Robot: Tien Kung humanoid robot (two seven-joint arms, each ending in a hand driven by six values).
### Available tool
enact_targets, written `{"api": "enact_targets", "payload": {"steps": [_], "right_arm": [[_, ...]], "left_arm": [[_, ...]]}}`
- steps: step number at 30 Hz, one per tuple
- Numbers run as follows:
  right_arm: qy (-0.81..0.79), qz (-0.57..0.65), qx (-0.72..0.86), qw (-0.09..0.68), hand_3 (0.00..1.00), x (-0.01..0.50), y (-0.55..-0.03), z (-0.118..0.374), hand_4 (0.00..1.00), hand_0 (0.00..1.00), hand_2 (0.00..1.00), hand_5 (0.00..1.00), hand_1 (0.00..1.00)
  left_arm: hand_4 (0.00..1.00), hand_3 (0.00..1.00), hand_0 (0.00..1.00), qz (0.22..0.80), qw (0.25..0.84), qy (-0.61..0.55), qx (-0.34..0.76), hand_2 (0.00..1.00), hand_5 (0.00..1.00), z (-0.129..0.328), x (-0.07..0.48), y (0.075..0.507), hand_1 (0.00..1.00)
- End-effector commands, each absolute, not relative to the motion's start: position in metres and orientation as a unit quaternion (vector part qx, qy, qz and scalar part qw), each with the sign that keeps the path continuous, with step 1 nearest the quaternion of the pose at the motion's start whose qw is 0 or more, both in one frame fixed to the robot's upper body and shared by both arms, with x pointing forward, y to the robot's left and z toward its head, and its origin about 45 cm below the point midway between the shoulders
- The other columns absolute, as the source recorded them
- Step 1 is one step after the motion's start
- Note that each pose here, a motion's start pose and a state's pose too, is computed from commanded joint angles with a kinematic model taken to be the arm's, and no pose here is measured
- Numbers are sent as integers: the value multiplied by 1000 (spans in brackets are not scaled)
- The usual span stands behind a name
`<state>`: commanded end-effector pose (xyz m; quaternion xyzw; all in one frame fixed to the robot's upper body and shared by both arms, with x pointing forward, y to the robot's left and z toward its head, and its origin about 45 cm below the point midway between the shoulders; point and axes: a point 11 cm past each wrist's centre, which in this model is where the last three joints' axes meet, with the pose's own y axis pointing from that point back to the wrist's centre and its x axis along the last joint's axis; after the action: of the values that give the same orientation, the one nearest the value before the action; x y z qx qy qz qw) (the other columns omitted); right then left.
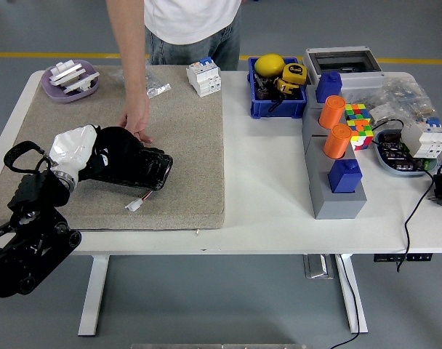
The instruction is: Pick the rag up,wipe the panel,place it on the desk
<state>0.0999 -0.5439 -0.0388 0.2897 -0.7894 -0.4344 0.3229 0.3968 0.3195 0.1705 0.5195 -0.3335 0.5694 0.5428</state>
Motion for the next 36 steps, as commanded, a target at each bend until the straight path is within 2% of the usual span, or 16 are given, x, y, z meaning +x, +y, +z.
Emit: {"api": "enact_targets", "payload": {"steps": [5, 18, 36], "right_arm": [[-789, -435, 290, 323, 556, 100, -544, -39, 906, 749, 618, 422, 621], [-790, -434, 291, 321, 557, 102, -544, -38, 905, 748, 616, 422, 620], [-791, -431, 292, 321, 556, 103, -545, -37, 903, 747, 614, 422, 621]], "left_arm": [[82, 526, 323, 594, 521, -320, 523, 648, 2, 177, 402, 341, 513], [84, 520, 325, 610, 499, -297, 538, 637, 2, 177, 405, 372, 509], [89, 512, 327, 610, 503, -294, 537, 632, 2, 174, 404, 370, 509]]}}
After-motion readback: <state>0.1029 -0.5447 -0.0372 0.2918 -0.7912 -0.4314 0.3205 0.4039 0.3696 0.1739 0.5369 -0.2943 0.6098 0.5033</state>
